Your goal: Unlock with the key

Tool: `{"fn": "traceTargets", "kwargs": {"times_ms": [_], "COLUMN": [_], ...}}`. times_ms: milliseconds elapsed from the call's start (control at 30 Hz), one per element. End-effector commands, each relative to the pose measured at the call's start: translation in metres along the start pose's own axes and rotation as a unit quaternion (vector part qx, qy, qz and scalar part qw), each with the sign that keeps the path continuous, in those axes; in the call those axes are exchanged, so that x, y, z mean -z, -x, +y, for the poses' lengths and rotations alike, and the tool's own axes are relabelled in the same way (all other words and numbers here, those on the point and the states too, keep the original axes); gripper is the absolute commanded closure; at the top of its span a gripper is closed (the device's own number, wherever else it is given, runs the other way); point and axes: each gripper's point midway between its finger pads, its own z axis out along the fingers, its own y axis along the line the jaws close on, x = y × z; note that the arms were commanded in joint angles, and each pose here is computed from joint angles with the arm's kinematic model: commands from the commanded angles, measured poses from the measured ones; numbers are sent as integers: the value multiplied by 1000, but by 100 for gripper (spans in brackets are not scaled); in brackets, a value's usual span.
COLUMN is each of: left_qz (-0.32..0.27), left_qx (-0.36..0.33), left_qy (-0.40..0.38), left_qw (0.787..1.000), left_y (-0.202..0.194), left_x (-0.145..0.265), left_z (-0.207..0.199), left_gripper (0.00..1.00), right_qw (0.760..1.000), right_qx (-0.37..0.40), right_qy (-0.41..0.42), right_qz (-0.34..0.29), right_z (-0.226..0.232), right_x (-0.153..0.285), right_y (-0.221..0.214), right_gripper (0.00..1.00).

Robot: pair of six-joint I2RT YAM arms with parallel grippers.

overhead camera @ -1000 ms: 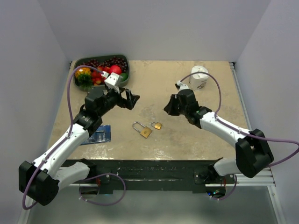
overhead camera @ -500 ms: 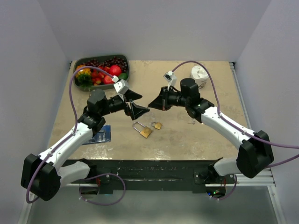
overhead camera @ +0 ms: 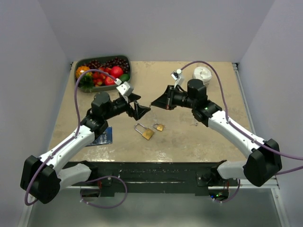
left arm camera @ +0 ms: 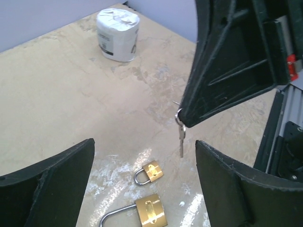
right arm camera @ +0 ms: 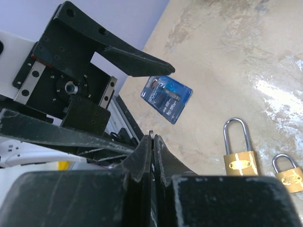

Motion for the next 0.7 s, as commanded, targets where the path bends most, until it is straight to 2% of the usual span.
{"fn": "traceTargets", "kwargs": {"times_ms": [0, 200, 267, 400, 567, 667], "left_qz": [-25, -17, -14, -8, -7, -10], "left_qx": [-21, -15, -13, -10, -5, -2], "left_qy": [59, 31, 17, -11, -18, -17], "left_qw": [998, 999, 1000, 1000, 1000, 1000], "left_y": [11, 2, 1, -4, -6, -4], "left_x": [3, -3, -5, -8, -11, -12], "left_z": [19, 12, 8, -1, -3, -2], "left_gripper": [9, 15, 19, 21, 23, 29], "right_qw": [999, 998, 998, 997, 997, 997], "right_qx": [-30, -46, -48, -51, -54, -54], "right_qy": [1, 3, 1, -10, -18, -22], "right_qz": [-41, -44, -47, -54, -52, -50], "right_z": [9, 9, 8, 4, -1, -3], "right_x": [4, 2, 3, 3, 2, 2], "right_y": [14, 15, 16, 16, 14, 13], "right_gripper": [100, 100, 100, 100, 100, 100]}}
